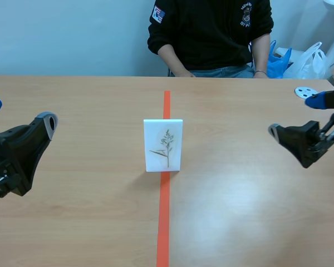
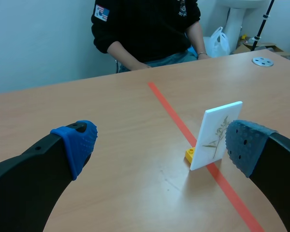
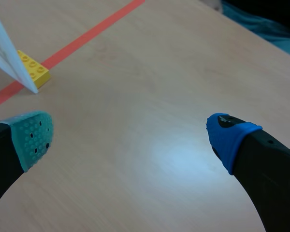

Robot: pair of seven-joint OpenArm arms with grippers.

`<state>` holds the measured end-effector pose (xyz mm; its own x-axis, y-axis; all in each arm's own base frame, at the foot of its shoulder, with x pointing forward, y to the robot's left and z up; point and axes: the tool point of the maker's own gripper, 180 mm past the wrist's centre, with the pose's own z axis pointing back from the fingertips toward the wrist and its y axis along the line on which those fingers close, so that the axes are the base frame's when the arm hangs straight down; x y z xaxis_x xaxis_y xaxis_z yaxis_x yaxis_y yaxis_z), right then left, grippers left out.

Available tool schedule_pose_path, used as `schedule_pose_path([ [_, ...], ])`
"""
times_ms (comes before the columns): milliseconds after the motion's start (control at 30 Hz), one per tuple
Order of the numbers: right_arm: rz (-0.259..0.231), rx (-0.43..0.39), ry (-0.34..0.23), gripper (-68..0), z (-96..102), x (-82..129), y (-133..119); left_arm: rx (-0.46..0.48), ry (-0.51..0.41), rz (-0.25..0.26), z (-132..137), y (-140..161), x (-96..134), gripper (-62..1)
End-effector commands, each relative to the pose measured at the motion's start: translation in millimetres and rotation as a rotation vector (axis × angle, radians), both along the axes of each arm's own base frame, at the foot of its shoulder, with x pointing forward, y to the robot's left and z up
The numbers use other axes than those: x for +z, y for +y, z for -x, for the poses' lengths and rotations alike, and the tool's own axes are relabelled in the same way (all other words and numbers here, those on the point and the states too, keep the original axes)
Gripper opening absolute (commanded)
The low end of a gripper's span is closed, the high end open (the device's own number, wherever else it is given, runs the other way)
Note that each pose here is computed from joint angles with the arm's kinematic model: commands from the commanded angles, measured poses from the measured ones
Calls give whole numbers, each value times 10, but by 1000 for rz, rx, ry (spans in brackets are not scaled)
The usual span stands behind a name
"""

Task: Sort the leaf by its shape. The table is split by an orange tape line. A compound leaf with several leaflets goes to the left side, a simple leaf with one blade goes to the right side. Return to the home posture when a red brick is placed on the table.

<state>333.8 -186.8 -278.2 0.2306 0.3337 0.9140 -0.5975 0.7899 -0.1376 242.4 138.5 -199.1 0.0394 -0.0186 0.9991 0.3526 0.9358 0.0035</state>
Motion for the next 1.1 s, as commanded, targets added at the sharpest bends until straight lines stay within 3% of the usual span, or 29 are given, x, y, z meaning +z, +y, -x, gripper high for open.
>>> schedule_pose_path([
  [0, -5, 39, -47, -10, -93, 127, 111, 7, -24, 13, -6, 1, 64, -39],
  [167, 27, 147, -33, -10, -172, -32, 446, 10, -23, 17, -5, 2, 62, -39],
  [300, 23, 204, -27, -10, -252, -97, 691, 11, -22, 16, -4, 3, 59, -39],
  [533, 6, 263, 14, -17, -306, -297, 1008, 8, -14, 2, -2, -1, 36, -39],
  [733, 13, 326, 30, -115, -295, -454, 1342, 8, -14, 2, -2, -1, 36, -39],
  [867, 44, 347, 19, -116, -302, -532, 1511, 8, -13, 2, -2, -1, 35, -39],
  [1067, 40, 388, 30, -116, -277, -611, 1738, 8, -10, 1, -2, -2, 29, -39],
])
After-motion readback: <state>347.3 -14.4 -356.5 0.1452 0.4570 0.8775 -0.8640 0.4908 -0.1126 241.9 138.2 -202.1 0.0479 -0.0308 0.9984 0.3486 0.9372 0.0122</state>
